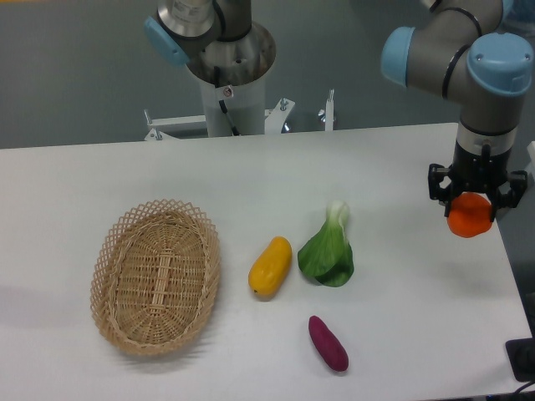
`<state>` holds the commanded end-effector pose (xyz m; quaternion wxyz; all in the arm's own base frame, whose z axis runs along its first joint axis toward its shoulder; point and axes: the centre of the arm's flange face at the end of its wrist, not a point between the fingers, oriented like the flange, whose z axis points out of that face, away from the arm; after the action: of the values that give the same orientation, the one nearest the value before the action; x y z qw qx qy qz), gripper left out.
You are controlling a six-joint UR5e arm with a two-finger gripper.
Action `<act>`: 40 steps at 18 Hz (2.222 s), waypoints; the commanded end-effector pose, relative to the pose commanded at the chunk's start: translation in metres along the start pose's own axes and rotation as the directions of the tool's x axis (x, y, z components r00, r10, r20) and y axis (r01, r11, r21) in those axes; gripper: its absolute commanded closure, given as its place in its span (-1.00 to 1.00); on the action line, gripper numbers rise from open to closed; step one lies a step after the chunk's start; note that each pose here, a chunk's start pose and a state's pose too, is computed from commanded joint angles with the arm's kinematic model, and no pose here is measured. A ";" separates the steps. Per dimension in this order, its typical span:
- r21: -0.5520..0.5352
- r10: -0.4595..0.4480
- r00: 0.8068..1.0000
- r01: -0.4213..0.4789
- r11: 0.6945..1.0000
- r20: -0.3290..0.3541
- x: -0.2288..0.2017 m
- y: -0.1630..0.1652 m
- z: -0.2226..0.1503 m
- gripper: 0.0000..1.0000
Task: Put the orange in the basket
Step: 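Hold the orange in the gripper and lift it slightly, then carry the held orange across the table over the wicker basket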
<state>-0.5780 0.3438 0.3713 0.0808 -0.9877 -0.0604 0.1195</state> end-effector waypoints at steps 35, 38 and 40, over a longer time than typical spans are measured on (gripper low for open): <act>-0.025 -0.084 0.971 0.081 0.996 -0.225 0.422 -0.203 0.015 0.07; -0.037 -0.062 0.970 0.055 0.998 -0.236 0.442 -0.202 0.020 0.02; -0.046 -0.060 0.969 0.050 0.998 -0.240 0.446 -0.202 0.025 -0.05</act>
<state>-0.1741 0.6067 0.2815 0.0711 -0.9943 -0.0797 -0.0050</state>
